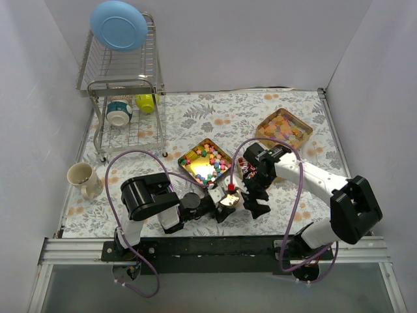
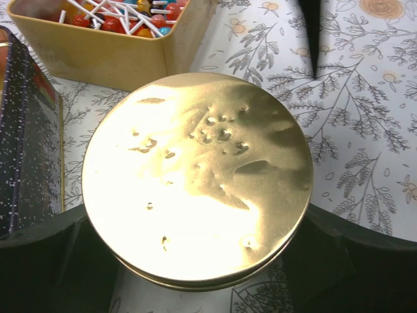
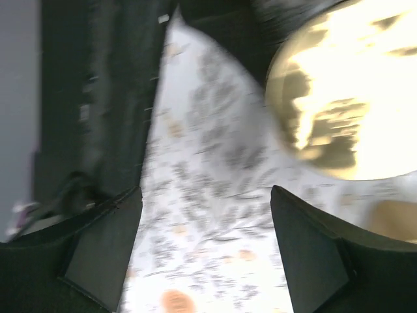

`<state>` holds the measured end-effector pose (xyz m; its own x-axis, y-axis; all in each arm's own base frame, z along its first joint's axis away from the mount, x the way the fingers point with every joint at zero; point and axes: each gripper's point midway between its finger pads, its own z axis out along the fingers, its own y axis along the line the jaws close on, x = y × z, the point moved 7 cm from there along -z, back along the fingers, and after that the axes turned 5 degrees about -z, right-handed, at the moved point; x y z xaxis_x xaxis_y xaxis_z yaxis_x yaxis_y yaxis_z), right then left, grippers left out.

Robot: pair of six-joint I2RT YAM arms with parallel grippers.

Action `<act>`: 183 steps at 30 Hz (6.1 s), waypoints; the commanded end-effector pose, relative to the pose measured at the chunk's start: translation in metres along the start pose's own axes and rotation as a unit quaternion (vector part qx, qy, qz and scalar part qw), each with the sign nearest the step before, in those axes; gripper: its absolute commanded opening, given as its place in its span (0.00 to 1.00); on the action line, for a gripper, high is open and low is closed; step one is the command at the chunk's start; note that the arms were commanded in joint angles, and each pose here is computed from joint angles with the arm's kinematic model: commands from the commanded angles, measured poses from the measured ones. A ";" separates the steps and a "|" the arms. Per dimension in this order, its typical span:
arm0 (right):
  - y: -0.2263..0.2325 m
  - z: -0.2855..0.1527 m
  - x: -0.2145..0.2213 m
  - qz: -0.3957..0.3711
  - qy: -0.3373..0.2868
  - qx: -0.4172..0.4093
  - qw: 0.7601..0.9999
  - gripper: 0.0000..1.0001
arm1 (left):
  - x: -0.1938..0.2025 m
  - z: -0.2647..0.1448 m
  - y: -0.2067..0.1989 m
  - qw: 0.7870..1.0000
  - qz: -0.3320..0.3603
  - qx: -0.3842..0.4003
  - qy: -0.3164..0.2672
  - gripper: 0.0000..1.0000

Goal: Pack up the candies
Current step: Screw the bottle lid onto the packing bottle.

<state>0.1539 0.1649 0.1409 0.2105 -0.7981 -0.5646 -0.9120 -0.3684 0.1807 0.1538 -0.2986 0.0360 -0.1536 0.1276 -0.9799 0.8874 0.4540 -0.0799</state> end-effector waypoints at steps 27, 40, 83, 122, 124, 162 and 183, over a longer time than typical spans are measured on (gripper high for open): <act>-0.072 -0.009 -0.043 0.028 -0.089 -0.031 0.995 0.86 | 0.048 -0.019 0.010 0.992 -0.013 -0.011 0.128 0.00; -0.077 0.004 -0.042 0.039 -0.083 -0.020 0.996 0.86 | 0.049 -0.019 0.010 0.991 -0.012 -0.012 0.131 0.00; -0.051 -0.044 -0.030 0.115 -0.131 0.072 0.982 0.84 | 0.054 -0.018 0.004 0.989 -0.033 0.006 0.143 0.00; -0.032 0.001 -0.015 0.109 -0.104 0.009 0.988 0.82 | 0.055 -0.017 0.013 0.989 -0.034 -0.036 0.141 0.00; -0.022 0.006 -0.007 0.119 -0.098 -0.003 0.988 0.82 | 0.055 -0.016 0.014 0.989 -0.035 -0.037 0.140 0.00; -0.072 -0.012 -0.024 -0.087 -0.067 0.025 0.994 0.98 | 0.058 -0.017 0.005 0.987 -0.037 0.007 0.159 0.00; -0.071 0.020 -0.022 -0.106 -0.068 0.046 0.991 0.81 | 0.058 -0.016 0.005 0.987 -0.038 0.004 0.159 0.00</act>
<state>0.2082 0.2159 0.1281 0.3354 -0.6534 -0.6787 -0.8648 -0.4992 0.0533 0.1610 -0.3061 0.0352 -0.1705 0.1411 -0.9752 0.9019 0.4209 -0.0968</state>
